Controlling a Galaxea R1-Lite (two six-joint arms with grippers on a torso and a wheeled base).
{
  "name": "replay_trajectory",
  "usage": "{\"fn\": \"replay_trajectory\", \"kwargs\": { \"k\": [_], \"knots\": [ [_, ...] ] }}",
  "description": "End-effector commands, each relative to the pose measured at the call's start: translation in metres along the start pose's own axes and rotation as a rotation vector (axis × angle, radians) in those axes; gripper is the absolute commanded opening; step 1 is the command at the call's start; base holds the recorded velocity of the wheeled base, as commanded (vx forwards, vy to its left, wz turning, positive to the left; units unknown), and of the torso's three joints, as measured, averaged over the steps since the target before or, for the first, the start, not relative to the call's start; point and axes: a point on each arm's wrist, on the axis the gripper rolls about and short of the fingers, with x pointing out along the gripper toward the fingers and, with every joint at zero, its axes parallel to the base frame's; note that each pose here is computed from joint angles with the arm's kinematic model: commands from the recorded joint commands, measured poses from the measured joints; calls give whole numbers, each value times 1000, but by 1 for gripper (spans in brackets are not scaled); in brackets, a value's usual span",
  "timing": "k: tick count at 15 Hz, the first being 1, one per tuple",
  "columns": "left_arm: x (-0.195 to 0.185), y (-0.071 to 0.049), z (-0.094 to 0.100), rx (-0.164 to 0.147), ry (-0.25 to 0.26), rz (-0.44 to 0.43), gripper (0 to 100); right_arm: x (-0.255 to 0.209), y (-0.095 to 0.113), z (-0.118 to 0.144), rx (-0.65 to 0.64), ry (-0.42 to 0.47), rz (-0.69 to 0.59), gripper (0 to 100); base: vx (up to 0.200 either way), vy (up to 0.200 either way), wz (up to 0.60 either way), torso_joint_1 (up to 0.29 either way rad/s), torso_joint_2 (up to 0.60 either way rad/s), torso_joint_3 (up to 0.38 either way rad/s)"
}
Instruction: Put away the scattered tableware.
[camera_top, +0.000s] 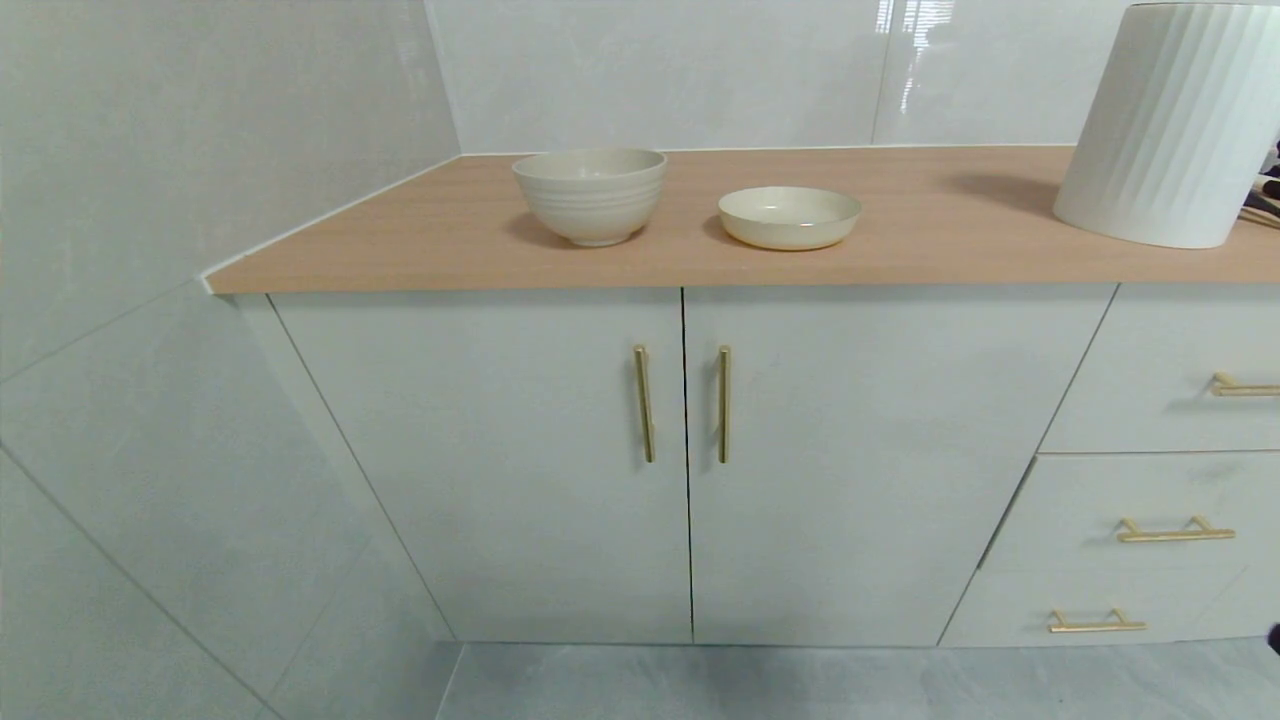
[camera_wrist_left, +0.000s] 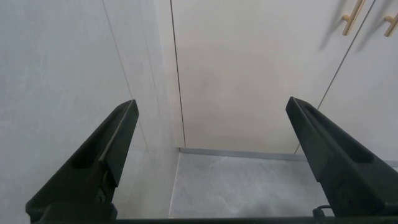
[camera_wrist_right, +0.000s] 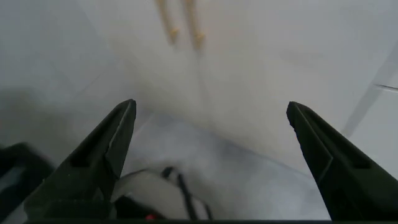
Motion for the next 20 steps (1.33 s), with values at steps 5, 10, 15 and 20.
{"fn": "replay_trajectory", "kwargs": {
  "k": [5,10,15,20],
  "knots": [
    [0,0,0,0,1,1,100,168,-11,27,59,240,280,100,0,0,0,0,0,0],
    [0,0,0,0,1,1,100,252,-7,33,87,255,337,100,0,0,0,0,0,0],
    [0,0,0,0,1,1,100,298,8,18,58,221,398,100,0,0,0,0,0,0],
    [0,0,0,0,1,1,100,338,12,2,127,52,298,100,0,0,0,0,0,0]
  ]
}}
